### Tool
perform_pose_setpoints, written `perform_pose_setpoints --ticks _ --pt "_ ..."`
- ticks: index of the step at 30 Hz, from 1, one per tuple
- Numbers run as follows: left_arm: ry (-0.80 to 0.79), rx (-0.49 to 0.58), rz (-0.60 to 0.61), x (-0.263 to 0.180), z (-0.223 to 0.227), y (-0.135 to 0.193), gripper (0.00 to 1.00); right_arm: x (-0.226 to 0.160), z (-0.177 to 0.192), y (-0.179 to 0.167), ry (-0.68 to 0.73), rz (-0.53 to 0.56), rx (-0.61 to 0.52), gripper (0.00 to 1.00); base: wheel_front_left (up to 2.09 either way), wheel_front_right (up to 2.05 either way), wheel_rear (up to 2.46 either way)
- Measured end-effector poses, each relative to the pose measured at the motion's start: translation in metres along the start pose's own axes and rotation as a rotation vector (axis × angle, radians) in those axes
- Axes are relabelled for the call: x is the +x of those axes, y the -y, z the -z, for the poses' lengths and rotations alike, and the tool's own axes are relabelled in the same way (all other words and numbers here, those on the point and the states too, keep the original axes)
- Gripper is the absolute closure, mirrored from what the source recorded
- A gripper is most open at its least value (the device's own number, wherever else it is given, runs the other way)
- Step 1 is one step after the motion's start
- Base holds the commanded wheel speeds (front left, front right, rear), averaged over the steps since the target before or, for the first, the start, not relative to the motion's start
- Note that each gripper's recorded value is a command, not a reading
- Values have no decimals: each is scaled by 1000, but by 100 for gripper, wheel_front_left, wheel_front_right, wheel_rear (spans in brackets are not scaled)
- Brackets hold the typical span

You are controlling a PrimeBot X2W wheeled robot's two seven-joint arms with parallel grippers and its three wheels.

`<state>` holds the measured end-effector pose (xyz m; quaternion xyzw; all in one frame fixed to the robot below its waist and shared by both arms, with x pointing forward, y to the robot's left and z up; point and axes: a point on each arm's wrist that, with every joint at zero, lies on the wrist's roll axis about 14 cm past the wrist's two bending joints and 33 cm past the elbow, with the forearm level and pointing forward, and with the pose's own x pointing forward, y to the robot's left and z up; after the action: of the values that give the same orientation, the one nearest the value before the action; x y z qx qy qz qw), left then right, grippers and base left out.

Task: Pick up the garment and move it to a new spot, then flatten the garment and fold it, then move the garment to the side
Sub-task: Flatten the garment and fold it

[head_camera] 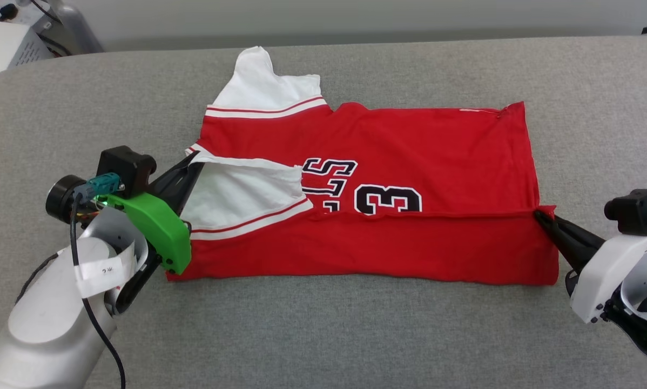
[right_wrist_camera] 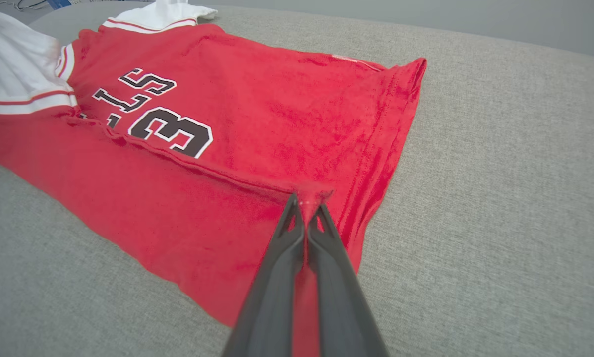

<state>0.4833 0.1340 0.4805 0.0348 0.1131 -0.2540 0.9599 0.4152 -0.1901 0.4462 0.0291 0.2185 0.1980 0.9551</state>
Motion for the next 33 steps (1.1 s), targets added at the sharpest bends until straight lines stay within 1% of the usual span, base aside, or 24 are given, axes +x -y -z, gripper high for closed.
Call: perform_pose_setpoints --ticks 2,5,10,14,17,21,22,23,24,25,29,33 --pt "-25 2 0 8 9 -4 100 6 4 3 -18 5 3 100 0 0 0" --pt "-58 -25 -11 17 24 -11 100 15 11 6 -46 7 18 100 0 0 0" --pt "-127 -48 -26 27 54 -20 100 28 30 17 -123 30 13 100 0 0 0" --pt "-210 -71 -16 29 84 -16 100 35 44 24 -169 40 17 100 0 0 0" --pt "-250 -90 -21 28 100 -17 100 39 50 24 -179 37 25 100 0 0 0" --pt "-261 -98 -25 28 103 -18 100 42 49 25 -168 37 25 100 0 0 0" --pt "-262 -101 -29 27 103 -18 91 42 48 25 -163 37 23 95 0 0 0" --pt "-264 -104 -30 27 103 -18 52 42 48 25 -159 39 21 60 0 0 0" --pt "-262 -103 -29 27 102 -17 0 41 48 25 -157 39 23 18 0 0 0" --pt "-256 -99 -31 26 100 -18 0 41 47 24 -151 37 21 0 0 0 0" --pt "-260 -118 -38 20 96 -17 0 39 37 21 -108 28 19 0 0 0 0" --pt "-264 -115 -41 12 82 -23 0 34 22 20 -59 22 -2 0 0 0 0"
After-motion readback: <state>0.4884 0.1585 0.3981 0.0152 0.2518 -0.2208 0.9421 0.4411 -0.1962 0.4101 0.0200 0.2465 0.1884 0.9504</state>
